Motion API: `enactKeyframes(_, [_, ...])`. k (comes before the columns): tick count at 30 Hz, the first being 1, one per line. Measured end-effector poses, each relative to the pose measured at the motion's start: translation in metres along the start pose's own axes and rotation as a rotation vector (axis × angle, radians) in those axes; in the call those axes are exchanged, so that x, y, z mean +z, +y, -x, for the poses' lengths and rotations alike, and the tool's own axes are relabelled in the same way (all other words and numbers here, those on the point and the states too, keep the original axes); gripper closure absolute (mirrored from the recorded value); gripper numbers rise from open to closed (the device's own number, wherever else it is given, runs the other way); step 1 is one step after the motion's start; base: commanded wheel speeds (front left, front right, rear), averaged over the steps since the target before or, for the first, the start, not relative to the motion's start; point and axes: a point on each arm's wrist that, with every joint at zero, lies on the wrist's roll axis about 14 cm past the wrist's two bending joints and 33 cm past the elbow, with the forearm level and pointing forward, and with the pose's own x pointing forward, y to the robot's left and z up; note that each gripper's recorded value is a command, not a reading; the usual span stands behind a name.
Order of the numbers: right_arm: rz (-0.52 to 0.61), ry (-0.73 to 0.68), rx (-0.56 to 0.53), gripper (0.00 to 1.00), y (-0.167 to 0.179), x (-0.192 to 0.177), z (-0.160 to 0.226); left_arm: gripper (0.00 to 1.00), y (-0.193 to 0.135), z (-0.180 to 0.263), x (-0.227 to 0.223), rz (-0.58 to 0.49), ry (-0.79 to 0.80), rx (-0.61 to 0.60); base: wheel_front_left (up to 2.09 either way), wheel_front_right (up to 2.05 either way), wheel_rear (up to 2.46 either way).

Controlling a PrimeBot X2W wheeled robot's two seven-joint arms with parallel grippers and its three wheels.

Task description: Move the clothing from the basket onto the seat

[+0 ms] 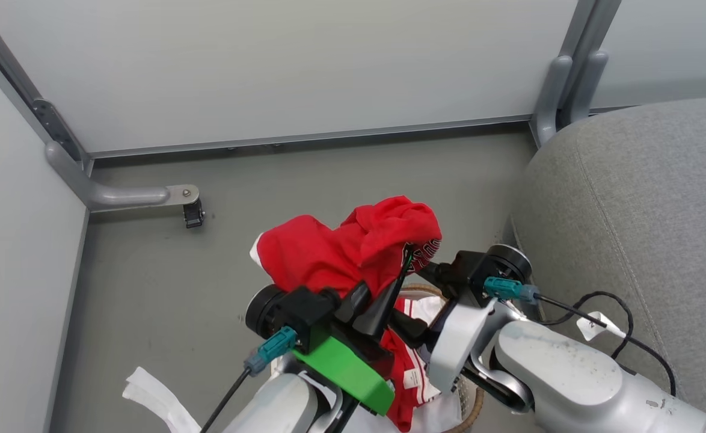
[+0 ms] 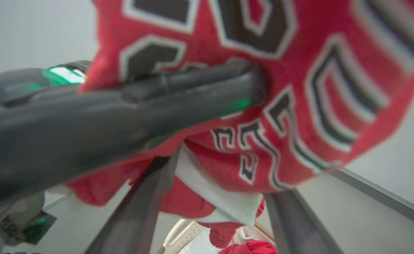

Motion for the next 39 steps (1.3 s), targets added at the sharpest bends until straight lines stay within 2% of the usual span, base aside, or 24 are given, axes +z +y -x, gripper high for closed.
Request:
enactKeyframes(1, [-0.016, -0.011, -0.001, 0.96, 0.000, 0.003, -0.003, 1.00, 0.000, 0.001, 0.000, 0.007, 0.000, 0.001, 0.00, 0.00, 0.00])
enactKeyframes(2, [-0.027, -0.019, 0.002, 1.00, 0.002, 0.004, -0.006, 1.00, 0.001, 0.001, 0.000, 0.012, -0.001, 0.004, 0.00, 0.00, 0.00])
enactKeyframes(7, [-0.066, -0.042, -0.023, 1.00, 0.000, 0.007, -0.008, 1.00, 0.008, 0.003, -0.001, 0.016, 0.002, 0.026, 0.00, 0.00, 0.00])
enactKeyframes(8, [-0.080, -0.044, -0.040, 1.00, -0.001, 0.005, -0.005, 0.79, 0.011, 0.004, 0.000, 0.016, 0.001, 0.035, 0.00, 0.00, 0.00])
enactKeyframes(9, [-0.098, -0.049, -0.062, 1.00, -0.004, 0.004, -0.002, 0.50, 0.014, 0.005, -0.001, 0.014, 0.003, 0.044, 0.00, 0.00, 0.00])
enactKeyframes(10, [-0.110, -0.052, -0.074, 1.00, -0.005, 0.003, 0.001, 0.00, 0.017, 0.006, -0.004, 0.014, 0.010, 0.053, 0.00, 0.00, 0.00])
enactKeyframes(14, [-0.161, -0.055, -0.152, 1.00, -0.010, -0.007, 0.022, 0.00, 0.017, 0.008, -0.017, 0.015, 0.042, 0.051, 0.00, 0.00, 0.00])
enactKeyframes(21, [-0.195, -0.086, -0.337, 1.00, -0.039, -0.009, 0.069, 0.00, 0.000, -0.008, -0.032, 0.030, 0.072, -0.017, 0.00, 0.00, 0.00])
enactKeyframes(34, [-0.203, -0.150, -0.730, 1.00, -0.081, -0.008, 0.185, 0.00, -0.076, -0.046, -0.069, 0.099, 0.154, -0.285, 0.00, 0.00, 0.00])
enactKeyframes(39, [-0.171, -0.122, -0.871, 1.00, -0.090, -0.015, 0.233, 0.00, -0.104, -0.055, -0.082, 0.119, 0.186, -0.390, 0.00, 0.00, 0.00])
